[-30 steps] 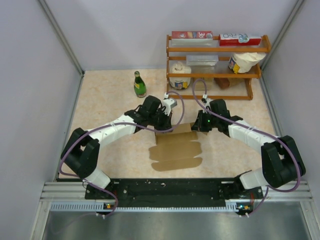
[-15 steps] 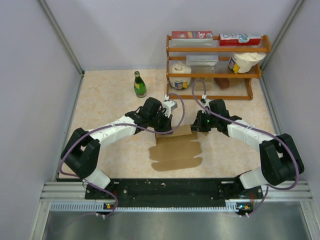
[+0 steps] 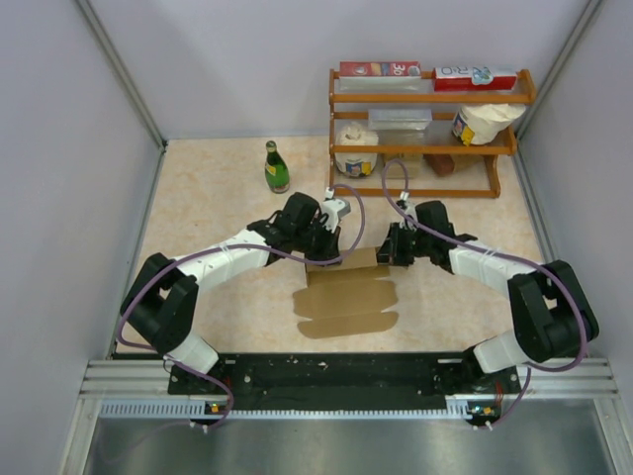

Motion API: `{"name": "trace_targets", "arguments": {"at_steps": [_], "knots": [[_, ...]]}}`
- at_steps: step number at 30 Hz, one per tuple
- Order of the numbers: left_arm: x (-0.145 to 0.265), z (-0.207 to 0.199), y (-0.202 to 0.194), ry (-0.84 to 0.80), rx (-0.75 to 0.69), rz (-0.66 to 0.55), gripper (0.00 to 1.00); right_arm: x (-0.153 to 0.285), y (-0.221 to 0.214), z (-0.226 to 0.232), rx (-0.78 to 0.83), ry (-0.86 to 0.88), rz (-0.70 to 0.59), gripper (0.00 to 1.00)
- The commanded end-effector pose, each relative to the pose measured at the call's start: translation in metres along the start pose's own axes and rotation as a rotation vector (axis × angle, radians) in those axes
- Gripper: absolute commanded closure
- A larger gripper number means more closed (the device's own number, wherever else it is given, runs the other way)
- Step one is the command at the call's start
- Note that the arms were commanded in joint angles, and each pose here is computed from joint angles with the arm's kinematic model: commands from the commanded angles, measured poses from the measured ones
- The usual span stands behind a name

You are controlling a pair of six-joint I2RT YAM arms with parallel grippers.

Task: Fold the paper box

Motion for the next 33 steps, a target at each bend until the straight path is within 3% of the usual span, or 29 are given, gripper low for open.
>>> {"name": "trace_targets", "arguments": {"at_steps": [1, 7, 21, 33], "knots": [[0.007, -0.003, 0.011, 0.009, -0.023, -0.051, 1.00, -0.001, 0.003, 0.008, -0.019, 0.128, 0.000, 1.00], [0.007, -0.003, 0.012, 0.011, -0.024, -0.052, 1.00, 0.001, 0.004, 0.003, -0.016, 0.098, -0.008, 1.00], [0.007, -0.003, 0.013, 0.013, -0.027, -0.053, 1.00, 0.020, 0.010, -0.029, 0.098, -0.278, -0.118, 1.00], [0.005, -0.001, 0.015, 0.012, -0.025, -0.048, 1.00, 0.008, 0.015, -0.045, 0.152, -0.365, -0.150, 1.00]]}}
Point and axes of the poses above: each gripper's point midway between its finger pads, its own x axis back along the fingers, its own z axis along the line the jaws close on, y = z × x, the point moved 8 cm from there along x, back along the fingers, and after that the axes turned 8 degrees about -x, right-handed, at the moved point
